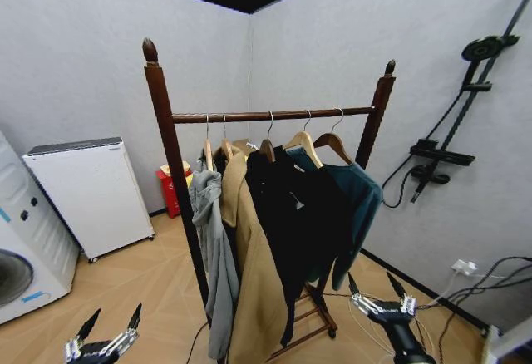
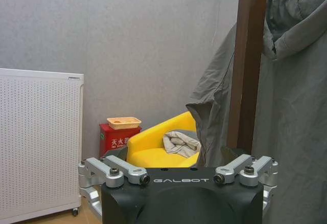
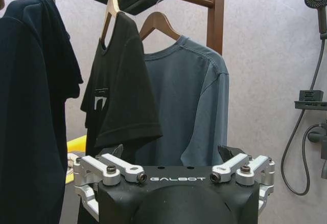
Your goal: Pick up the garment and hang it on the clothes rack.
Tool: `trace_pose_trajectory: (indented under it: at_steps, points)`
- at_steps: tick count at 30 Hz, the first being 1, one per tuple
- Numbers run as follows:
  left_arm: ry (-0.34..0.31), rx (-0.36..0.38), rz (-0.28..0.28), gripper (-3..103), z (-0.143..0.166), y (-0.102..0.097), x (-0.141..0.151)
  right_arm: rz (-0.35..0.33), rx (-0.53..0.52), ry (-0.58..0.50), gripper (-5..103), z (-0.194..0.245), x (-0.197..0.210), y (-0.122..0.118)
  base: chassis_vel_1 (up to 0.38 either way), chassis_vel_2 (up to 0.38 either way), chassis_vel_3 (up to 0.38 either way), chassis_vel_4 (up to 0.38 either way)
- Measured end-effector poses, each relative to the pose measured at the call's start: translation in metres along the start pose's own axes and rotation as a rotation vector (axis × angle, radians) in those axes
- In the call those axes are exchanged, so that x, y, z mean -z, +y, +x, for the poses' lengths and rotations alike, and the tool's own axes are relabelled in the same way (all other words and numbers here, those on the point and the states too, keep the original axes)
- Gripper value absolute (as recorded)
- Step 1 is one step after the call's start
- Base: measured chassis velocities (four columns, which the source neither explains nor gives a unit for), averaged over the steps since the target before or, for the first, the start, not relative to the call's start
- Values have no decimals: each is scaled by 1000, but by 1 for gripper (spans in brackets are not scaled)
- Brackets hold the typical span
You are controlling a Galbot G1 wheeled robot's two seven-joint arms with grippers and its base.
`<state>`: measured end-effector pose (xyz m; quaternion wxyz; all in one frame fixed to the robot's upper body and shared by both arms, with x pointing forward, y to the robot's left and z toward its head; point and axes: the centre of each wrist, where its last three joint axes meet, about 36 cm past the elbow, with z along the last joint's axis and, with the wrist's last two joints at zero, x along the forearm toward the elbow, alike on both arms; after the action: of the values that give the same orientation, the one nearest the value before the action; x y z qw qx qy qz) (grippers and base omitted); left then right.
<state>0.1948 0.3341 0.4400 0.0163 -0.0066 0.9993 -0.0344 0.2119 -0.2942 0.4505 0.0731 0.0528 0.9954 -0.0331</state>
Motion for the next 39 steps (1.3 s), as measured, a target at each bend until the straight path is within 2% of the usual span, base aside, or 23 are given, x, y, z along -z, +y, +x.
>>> trace_pose_trajectory:
  at_steps: [23,39]
  points:
    - [0,0,0,100,0,0,0,-6,2,-3,100,-4,0,0,16,-13,-15,16]
    - [0,0,0,100,0,0,0,-7,2,-2,100,-4,0,0,225,-224,-215,206]
